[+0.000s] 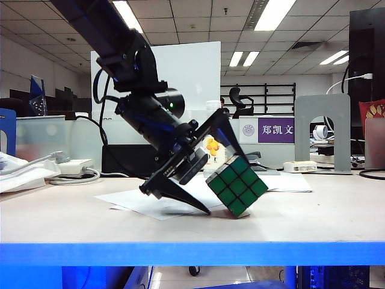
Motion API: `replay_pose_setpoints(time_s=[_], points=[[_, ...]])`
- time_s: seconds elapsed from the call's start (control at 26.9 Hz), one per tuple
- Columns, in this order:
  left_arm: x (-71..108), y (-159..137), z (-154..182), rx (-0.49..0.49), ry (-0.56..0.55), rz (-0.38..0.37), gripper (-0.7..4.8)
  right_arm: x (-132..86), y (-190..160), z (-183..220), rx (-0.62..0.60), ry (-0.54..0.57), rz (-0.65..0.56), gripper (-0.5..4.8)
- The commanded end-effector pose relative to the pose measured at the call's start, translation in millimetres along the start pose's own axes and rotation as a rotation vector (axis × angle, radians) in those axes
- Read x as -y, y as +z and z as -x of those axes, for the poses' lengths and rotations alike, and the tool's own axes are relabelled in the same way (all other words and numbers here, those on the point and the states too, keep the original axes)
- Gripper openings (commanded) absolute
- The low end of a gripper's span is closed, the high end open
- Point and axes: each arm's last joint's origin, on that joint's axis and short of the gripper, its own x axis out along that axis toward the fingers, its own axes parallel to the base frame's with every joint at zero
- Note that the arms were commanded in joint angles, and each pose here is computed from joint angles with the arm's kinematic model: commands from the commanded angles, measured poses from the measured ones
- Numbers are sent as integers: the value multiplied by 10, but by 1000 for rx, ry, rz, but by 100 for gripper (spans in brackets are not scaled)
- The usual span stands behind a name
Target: Rotate the Rubik's Cube so that the bottom side is facing up.
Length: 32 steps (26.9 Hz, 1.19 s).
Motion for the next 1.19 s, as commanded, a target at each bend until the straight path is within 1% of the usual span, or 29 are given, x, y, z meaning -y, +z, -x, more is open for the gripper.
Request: replay_pose_setpoints(time_s=[0.04,0.15,0.3,0.34,0.41,0.56,0.6,0.67,0.74,0.78,0.86,0.93,0.97,1.04,1.12,1.19], points=[[-51,49,-3,48,37,13,479,-10,23,6,12,8,9,27],[-25,101,18,80,1,-8,479,-9,18,6,8,8,6,27],[81,202,80,133,-117,-48,479,-8,9,6,0,8,0,27],[113,243,147,161,-158,-63,479,-8,7,6,-2,9,-1,27],[165,313,212,226,-205,-92,479,-7,4,6,-5,8,-2,27],[219,482,451,346,-332,-96,479,-8,1,6,-8,9,-4,27],[232,500,505,355,-360,-116,479,-7,0,6,-9,9,-5,27],[269,484,553,327,-396,-174,479,-7,-4,6,-12,8,-7,27],[296,432,582,297,-396,-249,479,-7,-4,6,-12,8,-7,27],[318,380,579,281,-381,-301,479,-7,-4,6,-12,8,-7,27],[348,281,552,277,-323,-374,479,-6,-3,5,-12,6,-6,27],[358,184,547,302,-224,-461,479,-4,-2,5,-10,0,-6,27],[355,132,548,321,-150,-501,479,-4,-2,5,-10,1,-6,27],[318,52,568,349,11,-548,479,-4,-2,5,-10,1,-6,27],[271,-5,589,331,155,-578,479,-4,-3,5,-11,0,-6,27],[228,-40,594,301,226,-594,479,-5,-3,6,-10,1,-6,27]])
